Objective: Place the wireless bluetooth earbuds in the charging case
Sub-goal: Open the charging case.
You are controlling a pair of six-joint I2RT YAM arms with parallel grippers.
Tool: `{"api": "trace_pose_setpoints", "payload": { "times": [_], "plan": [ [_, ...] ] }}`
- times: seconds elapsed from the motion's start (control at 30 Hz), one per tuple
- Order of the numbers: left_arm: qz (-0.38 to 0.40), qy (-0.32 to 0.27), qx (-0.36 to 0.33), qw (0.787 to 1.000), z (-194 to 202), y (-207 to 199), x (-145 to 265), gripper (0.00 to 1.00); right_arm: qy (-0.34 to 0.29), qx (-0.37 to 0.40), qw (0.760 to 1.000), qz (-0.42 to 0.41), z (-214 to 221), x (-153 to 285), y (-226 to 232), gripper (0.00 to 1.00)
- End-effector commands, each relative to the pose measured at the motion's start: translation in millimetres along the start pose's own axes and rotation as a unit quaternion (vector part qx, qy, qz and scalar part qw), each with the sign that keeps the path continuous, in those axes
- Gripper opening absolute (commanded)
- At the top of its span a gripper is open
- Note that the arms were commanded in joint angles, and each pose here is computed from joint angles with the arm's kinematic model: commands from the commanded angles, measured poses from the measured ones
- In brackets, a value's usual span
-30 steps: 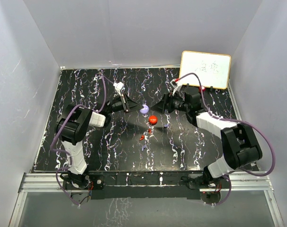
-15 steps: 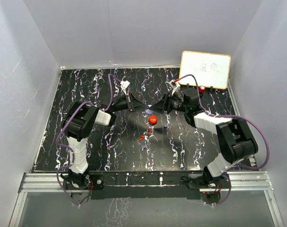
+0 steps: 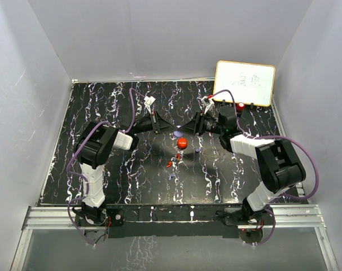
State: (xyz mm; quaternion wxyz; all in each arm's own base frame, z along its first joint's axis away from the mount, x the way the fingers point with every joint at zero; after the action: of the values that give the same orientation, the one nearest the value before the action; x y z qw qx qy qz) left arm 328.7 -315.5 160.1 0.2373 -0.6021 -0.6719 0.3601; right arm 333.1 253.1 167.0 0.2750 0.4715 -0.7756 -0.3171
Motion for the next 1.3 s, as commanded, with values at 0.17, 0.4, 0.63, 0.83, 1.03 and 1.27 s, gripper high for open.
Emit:
{"api": "trace_pose_setpoints", "payload": {
  "times": [0.17, 0.4, 0.63, 0.83, 1.03, 1.27],
  "plan": [
    [0.038, -0.010, -0.059, 0.997, -12.7, -26.9, -0.2, 0.00, -0.025, 0.028, 0.999, -0.029, -15.0, 8.1, 15.0, 0.41],
    [0.043, -0.008, -0.062, 0.997, -12.3, -29.7, 0.5, 0.00, -0.031, 0.026, 0.998, -0.042, -16.9, 12.3, 18.6, 0.37],
    [0.050, -0.007, -0.060, 0.997, -11.1, -31.5, 1.1, 0.00, -0.032, 0.024, 0.998, -0.052, -18.2, 13.0, 21.3, 0.32],
    [0.056, -0.002, -0.061, 0.997, -9.9, -33.5, -1.5, 0.00, -0.030, 0.026, 0.998, -0.057, -18.3, 12.7, 22.7, 0.29],
    [0.061, 0.001, -0.062, 0.996, -9.1, -35.2, -4.7, 0.00, -0.029, 0.025, 0.998, -0.059, -17.4, 12.8, 22.6, 0.27],
    [0.066, 0.004, -0.064, 0.996, -8.0, -37.7, -6.8, 0.00, -0.025, 0.024, 0.997, -0.065, -16.0, 12.7, 24.5, 0.15]
  ]
}}
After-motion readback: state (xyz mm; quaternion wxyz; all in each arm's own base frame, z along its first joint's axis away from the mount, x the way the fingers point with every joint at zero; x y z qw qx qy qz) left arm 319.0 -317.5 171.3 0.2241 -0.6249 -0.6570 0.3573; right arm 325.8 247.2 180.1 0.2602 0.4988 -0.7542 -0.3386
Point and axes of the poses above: each gripper's point midway between its finger pads, its own x axis back along the fingers, its own y axis along the line the jaws close on, z = x × y, the point moved 1 cm from there along x, back along the fingers, and after that the axes turned 5 degrees about -x, right-handed, at the moved point
